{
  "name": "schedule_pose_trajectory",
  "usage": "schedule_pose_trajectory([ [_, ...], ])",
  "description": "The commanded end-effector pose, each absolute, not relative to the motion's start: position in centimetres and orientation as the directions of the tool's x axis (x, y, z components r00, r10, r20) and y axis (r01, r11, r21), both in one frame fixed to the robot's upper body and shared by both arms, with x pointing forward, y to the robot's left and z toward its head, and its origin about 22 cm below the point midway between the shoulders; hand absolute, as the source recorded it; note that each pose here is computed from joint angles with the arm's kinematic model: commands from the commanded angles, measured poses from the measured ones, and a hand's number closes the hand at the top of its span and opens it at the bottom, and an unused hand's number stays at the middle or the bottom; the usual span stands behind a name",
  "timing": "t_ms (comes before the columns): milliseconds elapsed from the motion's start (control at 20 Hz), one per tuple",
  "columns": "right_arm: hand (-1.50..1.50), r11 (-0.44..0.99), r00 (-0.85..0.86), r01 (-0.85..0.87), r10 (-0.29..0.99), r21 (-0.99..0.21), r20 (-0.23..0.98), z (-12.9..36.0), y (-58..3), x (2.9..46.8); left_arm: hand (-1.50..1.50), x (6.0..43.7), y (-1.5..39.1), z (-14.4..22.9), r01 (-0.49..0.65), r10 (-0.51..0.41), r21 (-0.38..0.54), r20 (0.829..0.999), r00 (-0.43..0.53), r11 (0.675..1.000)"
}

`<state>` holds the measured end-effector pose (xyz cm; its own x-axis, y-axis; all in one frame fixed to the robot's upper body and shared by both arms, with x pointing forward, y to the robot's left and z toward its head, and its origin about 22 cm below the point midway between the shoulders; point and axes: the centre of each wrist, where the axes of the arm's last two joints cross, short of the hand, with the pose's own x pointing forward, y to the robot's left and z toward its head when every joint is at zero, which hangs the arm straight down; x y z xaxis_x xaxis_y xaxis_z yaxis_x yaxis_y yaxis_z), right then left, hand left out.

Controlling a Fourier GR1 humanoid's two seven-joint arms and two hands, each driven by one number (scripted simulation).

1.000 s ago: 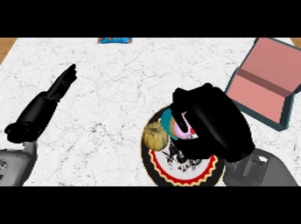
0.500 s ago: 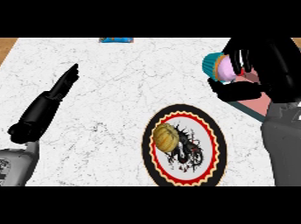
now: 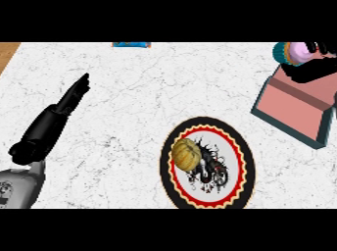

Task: Pick the cupcake from the plate and place it in the cardboard box

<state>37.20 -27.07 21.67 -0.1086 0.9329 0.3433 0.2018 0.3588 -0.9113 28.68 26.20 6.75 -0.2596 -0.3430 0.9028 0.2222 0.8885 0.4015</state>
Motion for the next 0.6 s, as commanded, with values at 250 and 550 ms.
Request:
schedule_pose_trajectory([
  [250, 1.50, 0.283, 0.003, -0.117, 0.959, -0.952, 0.285, 18.4, -36.5, 39.7, 0.00, 29.5, 25.9, 6.4, 0.249, -0.333, 0.397, 0.906, -0.263, 0.883],
  [550, 1.50, 0.220, 0.071, -0.309, 0.976, -0.925, 0.208, 19.3, -38.6, 41.2, 0.00, 29.8, 25.0, 6.7, 0.255, -0.332, 0.395, 0.908, -0.255, 0.883],
])
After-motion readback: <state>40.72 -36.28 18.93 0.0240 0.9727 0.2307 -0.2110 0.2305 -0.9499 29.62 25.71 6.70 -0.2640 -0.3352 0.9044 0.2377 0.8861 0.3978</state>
